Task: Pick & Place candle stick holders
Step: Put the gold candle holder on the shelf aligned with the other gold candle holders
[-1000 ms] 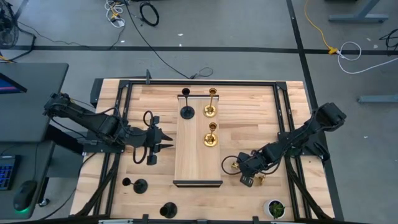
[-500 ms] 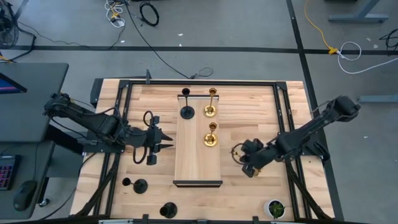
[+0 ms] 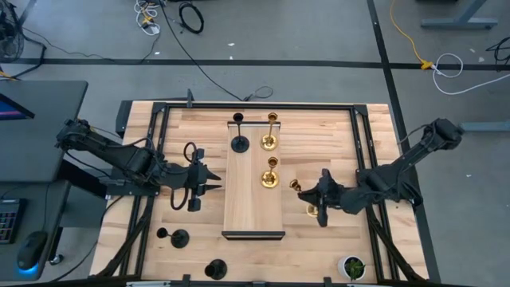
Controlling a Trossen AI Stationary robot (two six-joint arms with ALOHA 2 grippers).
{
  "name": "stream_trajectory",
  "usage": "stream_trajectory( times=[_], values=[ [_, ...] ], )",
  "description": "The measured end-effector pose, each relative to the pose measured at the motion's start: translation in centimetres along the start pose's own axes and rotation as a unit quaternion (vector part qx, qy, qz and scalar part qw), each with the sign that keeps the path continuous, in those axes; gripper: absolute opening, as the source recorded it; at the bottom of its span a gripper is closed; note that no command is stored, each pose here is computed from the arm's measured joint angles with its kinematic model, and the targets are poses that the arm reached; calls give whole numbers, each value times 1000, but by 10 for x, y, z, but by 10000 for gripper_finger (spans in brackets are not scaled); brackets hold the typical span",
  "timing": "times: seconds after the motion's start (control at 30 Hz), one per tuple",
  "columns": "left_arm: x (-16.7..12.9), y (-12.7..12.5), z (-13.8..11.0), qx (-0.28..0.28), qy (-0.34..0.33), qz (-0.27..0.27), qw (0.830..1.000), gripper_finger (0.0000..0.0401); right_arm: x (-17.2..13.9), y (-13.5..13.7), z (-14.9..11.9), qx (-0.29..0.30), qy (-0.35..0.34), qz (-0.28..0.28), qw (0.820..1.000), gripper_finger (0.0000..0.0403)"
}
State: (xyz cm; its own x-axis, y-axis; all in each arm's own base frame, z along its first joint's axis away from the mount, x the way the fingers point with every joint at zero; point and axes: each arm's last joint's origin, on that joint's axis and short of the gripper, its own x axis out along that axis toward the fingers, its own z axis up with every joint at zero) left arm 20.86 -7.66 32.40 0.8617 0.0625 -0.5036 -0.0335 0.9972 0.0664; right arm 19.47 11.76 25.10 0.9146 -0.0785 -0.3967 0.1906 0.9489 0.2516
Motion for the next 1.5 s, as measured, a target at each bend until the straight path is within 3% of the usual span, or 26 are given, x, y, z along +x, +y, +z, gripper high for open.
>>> stream_trajectory(
  times=[0.4,0.5,0.8,1.23,1.5],
  values=[
    [0,0,0,-1,0,0,1000,96,5,36,25,-103,-196,38,974,4],
    [0,0,0,-1,0,0,1000,96,16,45,22,-136,-225,57,963,4],
    [0,0,0,0,0,0,1000,96,48,58,8,-147,-291,93,941,4],
    [0,0,0,2,0,0,1000,96,83,51,-6,-137,-320,153,925,4],
    [0,0,0,3,1,0,1000,96,94,46,-12,-139,-302,145,932,4]
  ],
)
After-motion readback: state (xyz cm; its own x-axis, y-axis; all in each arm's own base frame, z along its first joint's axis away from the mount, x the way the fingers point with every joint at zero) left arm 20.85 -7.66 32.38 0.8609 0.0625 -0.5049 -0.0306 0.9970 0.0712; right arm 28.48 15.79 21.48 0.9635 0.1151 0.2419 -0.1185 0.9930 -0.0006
